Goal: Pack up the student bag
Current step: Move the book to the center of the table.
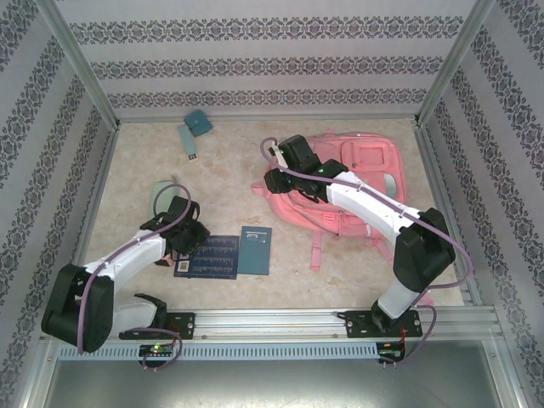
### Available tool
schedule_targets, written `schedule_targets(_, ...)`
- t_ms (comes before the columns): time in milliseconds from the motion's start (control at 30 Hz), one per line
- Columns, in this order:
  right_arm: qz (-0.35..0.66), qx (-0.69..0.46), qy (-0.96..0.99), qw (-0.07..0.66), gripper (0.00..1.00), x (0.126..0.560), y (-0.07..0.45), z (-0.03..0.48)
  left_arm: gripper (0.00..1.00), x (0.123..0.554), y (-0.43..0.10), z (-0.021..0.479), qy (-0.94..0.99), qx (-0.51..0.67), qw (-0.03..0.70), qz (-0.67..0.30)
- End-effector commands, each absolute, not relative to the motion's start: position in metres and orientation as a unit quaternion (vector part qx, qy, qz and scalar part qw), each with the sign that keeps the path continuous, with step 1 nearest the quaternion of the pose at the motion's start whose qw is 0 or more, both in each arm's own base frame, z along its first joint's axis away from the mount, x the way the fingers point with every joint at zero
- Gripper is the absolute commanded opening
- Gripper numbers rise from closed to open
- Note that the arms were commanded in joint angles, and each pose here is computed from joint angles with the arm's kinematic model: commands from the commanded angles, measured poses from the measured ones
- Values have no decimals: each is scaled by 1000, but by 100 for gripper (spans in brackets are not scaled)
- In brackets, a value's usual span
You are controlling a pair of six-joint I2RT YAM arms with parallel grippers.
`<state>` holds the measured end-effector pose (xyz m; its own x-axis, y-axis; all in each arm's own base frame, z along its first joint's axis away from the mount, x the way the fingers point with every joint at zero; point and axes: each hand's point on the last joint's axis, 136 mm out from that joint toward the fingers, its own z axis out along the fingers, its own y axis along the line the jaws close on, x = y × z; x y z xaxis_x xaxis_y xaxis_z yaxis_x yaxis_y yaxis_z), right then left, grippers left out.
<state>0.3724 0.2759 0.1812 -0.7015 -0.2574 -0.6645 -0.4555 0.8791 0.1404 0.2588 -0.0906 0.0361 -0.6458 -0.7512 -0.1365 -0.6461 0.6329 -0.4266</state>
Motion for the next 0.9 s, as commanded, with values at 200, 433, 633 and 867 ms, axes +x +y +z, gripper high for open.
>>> schedule_targets(200,159,-172,908,349,49,369,274,198,22,295,-115,16,908,-341,163,-183)
schedule_targets(433,161,-172,909,343,49,366,274,197,21,362,-146,31,911,-281,207,-219)
schedule_targets(633,172,-166,913,331,48,365,277,192,20,419,-182,23,918,-230,203,-252)
schedule_targets(867,195,-154,922,295,48,362,287,172,35,449,-195,52,922,-196,216,-253)
